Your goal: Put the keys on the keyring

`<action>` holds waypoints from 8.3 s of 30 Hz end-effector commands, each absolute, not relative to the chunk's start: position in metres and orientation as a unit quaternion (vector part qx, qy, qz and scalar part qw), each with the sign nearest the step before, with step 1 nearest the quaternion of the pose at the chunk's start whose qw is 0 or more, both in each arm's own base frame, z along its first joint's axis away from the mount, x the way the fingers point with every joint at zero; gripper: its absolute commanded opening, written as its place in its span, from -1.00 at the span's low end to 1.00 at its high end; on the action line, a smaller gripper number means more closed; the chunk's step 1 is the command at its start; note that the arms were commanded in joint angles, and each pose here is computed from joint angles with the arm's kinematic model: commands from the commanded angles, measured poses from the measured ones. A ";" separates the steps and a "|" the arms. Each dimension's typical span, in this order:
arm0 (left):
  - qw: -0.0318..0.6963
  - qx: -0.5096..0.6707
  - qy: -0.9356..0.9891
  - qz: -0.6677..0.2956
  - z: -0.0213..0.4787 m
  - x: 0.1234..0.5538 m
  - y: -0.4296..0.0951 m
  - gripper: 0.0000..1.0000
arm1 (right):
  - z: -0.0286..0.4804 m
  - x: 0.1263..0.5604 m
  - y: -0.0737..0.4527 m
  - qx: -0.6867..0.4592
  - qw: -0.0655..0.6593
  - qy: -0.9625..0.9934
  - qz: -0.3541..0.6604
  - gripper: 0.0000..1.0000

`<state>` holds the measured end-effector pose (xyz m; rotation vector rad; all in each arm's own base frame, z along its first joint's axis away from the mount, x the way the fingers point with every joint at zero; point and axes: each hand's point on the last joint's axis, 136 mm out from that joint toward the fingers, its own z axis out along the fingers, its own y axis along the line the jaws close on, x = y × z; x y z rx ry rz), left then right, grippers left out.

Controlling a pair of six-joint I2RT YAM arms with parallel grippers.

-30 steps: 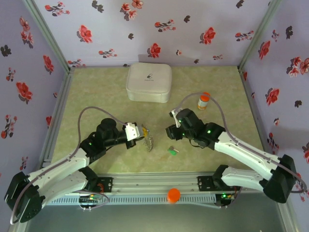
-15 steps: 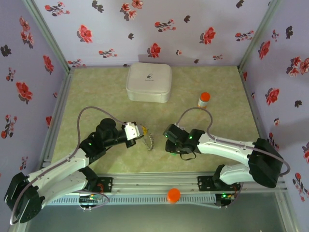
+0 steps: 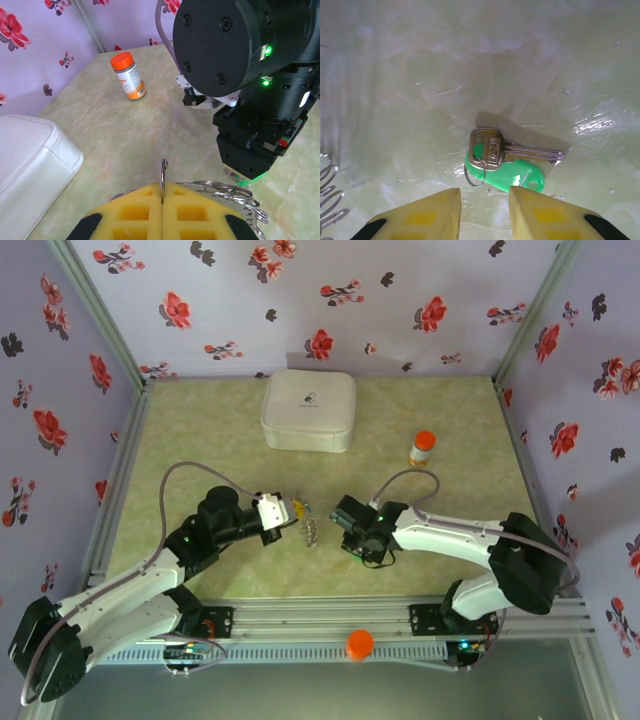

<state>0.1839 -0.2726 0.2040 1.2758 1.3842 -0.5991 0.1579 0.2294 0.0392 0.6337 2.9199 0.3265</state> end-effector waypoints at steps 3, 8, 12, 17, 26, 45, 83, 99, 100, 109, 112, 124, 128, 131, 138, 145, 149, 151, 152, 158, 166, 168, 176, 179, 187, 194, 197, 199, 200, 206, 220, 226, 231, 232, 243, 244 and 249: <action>0.579 0.531 0.560 -0.262 0.223 0.179 -0.274 -1.00 | 0.035 0.162 0.238 0.239 0.052 0.963 0.115 -0.51; 0.577 0.533 0.560 -0.262 0.220 0.179 -0.274 -1.00 | 0.031 0.164 0.242 0.231 0.046 0.965 0.117 -0.52; 0.576 0.534 0.561 -0.261 0.220 0.180 -0.274 -1.00 | 0.028 0.165 0.243 0.232 0.042 0.965 0.116 -0.53; 0.576 0.535 0.561 -0.259 0.220 0.179 -0.273 -1.00 | 0.028 0.164 0.243 0.230 0.040 0.966 0.112 -0.52; 0.571 0.538 0.563 -0.259 0.219 0.177 -0.272 -1.00 | 0.025 0.167 0.242 0.228 0.046 0.966 0.114 -0.77; 0.557 0.549 0.571 -0.250 0.211 0.181 -0.274 -1.00 | 0.070 0.211 0.212 -0.008 0.044 0.996 0.076 -1.00; 0.550 0.551 0.579 -0.241 0.203 0.182 -0.274 -1.00 | 0.019 0.220 0.230 -0.141 -0.038 0.989 0.012 -0.63; 0.546 0.555 0.580 -0.239 0.203 0.182 -0.274 -1.00 | 0.022 0.223 0.231 -0.143 -0.029 0.989 0.011 -0.67; 0.546 0.556 0.580 -0.238 0.202 0.182 -0.274 -1.00 | 0.023 0.223 0.231 -0.144 -0.029 0.989 0.012 -0.68; 0.546 0.556 0.580 -0.238 0.203 0.181 -0.273 -1.00 | 0.022 0.223 0.233 -0.143 -0.031 0.989 0.017 -0.67; 0.545 0.557 0.580 -0.238 0.202 0.181 -0.273 -1.00 | 0.021 0.223 0.233 -0.144 -0.032 0.989 0.017 -0.66; 0.544 0.559 0.579 -0.237 0.203 0.181 -0.273 -1.00 | 0.018 0.222 0.233 -0.142 -0.035 0.989 0.017 -0.75; 0.545 0.559 0.579 -0.235 0.203 0.181 -0.273 -1.00 | 0.017 0.221 0.233 -0.142 -0.037 0.989 0.017 -0.69; 0.544 0.559 0.579 -0.236 0.203 0.181 -0.273 -1.00 | 0.017 0.221 0.233 -0.143 -0.037 0.989 0.017 -0.70; 0.543 0.561 0.579 -0.235 0.203 0.181 -0.273 -1.00 | 0.017 0.221 0.234 -0.142 -0.036 0.989 0.017 -0.83; 0.542 0.561 0.580 -0.235 0.202 0.180 -0.273 -1.00 | 0.030 0.228 0.229 -0.144 -0.011 0.990 0.008 -1.00; 0.541 0.560 0.581 -0.236 0.202 0.181 -0.273 -1.00 | 0.052 0.237 0.227 -0.156 0.029 0.987 0.008 -1.00; 0.538 0.559 0.584 -0.237 0.201 0.181 -0.273 -1.00 | 0.063 0.242 0.226 -0.163 0.052 0.985 0.009 -1.00; 0.538 0.558 0.585 -0.238 0.201 0.181 -0.273 -1.00 | 0.071 0.244 0.226 -0.170 0.067 0.983 0.012 -1.00; 0.542 0.542 0.592 -0.249 0.203 0.183 -0.274 -1.00 | 0.109 0.251 0.228 -0.223 0.139 0.964 0.041 -1.00; 0.550 0.521 0.599 -0.260 0.211 0.185 -0.274 -1.00 | 0.165 0.248 0.241 -0.302 0.235 0.917 0.113 -1.00; 0.549 0.516 0.603 -0.263 0.212 0.186 -0.274 -1.00 | 0.178 0.245 0.245 -0.321 0.257 0.901 0.134 -1.00; 0.558 0.482 0.606 -0.298 0.229 0.188 -0.279 -1.00 | 0.212 0.223 0.265 -0.386 0.295 0.846 0.218 -1.00; 0.562 0.473 0.605 -0.307 0.232 0.188 -0.279 -1.00 | 0.219 0.218 0.272 -0.396 0.293 0.836 0.244 -1.00; 0.552 0.464 0.613 -0.322 0.232 0.189 -0.283 -1.00 | 0.232 0.205 0.290 -0.423 0.284 0.807 0.299 -1.00; 0.543 0.457 0.621 -0.333 0.229 0.189 -0.285 -1.00 | 0.231 0.194 0.304 -0.455 0.269 0.787 0.319 -1.00; 0.541 0.455 0.622 -0.337 0.230 0.189 -0.286 -1.00 | 0.231 0.188 0.313 -0.466 0.266 0.777 0.328 -1.00; 0.541 0.454 0.622 -0.338 0.231 0.189 -0.286 -1.00 | 0.231 0.186 0.317 -0.473 0.263 0.773 0.331 -1.00; 0.540 0.454 0.622 -0.339 0.230 0.189 -0.286 -1.00 | 0.231 0.185 0.319 -0.474 0.263 0.772 0.333 -1.00; 0.541 0.453 0.621 -0.341 0.231 0.189 -0.287 -1.00 | 0.236 0.179 0.328 -0.483 0.263 0.758 0.349 -1.00; 0.538 0.457 0.622 -0.339 0.228 0.188 -0.286 -1.00 | 0.239 0.182 0.339 -0.479 0.273 0.753 0.358 -1.00; 0.538 0.457 0.622 -0.339 0.227 0.188 -0.286 -1.00 | 0.238 0.186 0.338 -0.474 0.278 0.758 0.352 -1.00; 0.541 0.457 0.620 -0.339 0.229 0.187 -0.286 -1.00 | 0.232 0.192 0.335 -0.464 0.280 0.771 0.333 -1.00; 0.541 0.457 0.619 -0.339 0.229 0.187 -0.285 -1.00 | 0.231 0.194 0.334 -0.462 0.281 0.774 0.329 -1.00; 0.544 0.458 0.616 -0.338 0.229 0.186 -0.284 -1.00 | 0.225 0.203 0.328 -0.440 0.283 0.795 0.307 -1.00; 0.544 0.459 0.617 -0.337 0.228 0.186 -0.284 -1.00 | 0.224 0.205 0.327 -0.438 0.282 0.797 0.306 -1.00; 0.545 0.460 0.615 -0.337 0.229 0.185 -0.284 -1.00 | 0.222 0.207 0.324 -0.429 0.279 0.803 0.304 -1.00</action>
